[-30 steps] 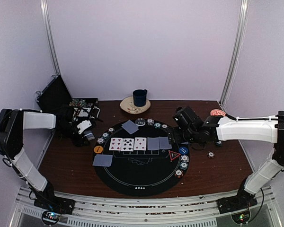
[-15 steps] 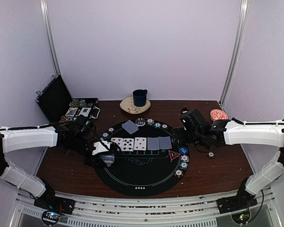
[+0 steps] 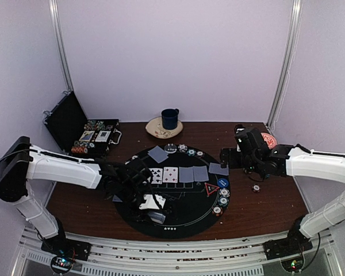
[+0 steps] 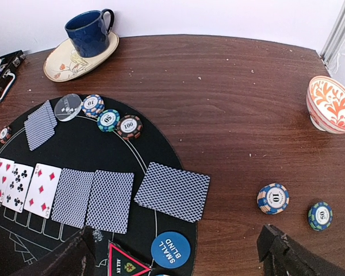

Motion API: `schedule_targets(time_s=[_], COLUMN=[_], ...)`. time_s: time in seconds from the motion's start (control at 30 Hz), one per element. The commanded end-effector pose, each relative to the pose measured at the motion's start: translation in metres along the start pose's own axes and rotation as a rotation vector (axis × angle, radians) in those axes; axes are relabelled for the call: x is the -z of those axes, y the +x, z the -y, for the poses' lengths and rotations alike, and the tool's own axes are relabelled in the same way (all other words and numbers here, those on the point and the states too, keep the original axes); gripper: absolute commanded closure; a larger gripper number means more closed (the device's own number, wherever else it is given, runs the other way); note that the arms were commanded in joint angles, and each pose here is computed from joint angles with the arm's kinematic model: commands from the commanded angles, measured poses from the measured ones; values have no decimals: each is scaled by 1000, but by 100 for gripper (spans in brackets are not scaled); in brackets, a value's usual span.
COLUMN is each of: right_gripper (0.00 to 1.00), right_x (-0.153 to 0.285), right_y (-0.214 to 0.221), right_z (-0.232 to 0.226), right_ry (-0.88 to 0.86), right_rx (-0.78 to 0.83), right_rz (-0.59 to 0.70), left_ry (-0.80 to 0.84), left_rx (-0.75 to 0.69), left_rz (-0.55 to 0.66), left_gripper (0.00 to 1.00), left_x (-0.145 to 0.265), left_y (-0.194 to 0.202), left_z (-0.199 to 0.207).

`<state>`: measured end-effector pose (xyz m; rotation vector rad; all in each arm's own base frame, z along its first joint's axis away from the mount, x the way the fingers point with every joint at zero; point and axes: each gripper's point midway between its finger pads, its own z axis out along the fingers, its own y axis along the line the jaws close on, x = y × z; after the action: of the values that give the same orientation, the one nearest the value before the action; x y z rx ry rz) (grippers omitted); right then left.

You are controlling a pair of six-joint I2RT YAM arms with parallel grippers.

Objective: Distribute texas hold em gaming equipment
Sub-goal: Place the poker card on the poker table mat.

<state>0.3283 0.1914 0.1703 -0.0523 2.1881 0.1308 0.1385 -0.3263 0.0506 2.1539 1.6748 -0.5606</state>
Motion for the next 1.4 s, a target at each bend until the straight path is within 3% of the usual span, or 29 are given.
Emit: schedule_targets(time_s=[0.0,0.33,0.47,0.7,0.87,1.07,1.37], right_gripper=[0,0,0,0,0,0,0], right_x=[4,5,6,5,6,5,9], right_y=[-4,-6,-7,-7,-6,-7,-22], right_z=[9,12,14,13,12,11,10], right_ry=[3,2,5,-1,-3,-7,9], right_rx=[-13,-23,-24,-28,-27,-31,-71], right_rz=[22,27,32,32,30,29,38], left_ry=[-4,33,55,61,65,-2,-297], left_rx=[-38,-28,-26,-27,-33,-56,35], left_rz=[71,60,48,24,25,76,217], left_gripper=[62,54,41,4,2,2,2], left_x=[-11,-42,-49,-52,-46,-13,102], left_y=[-32,-37,-33,-24,-26,-47,-64], left_z=[-14,-17,-14,-9,-7,-14,-64])
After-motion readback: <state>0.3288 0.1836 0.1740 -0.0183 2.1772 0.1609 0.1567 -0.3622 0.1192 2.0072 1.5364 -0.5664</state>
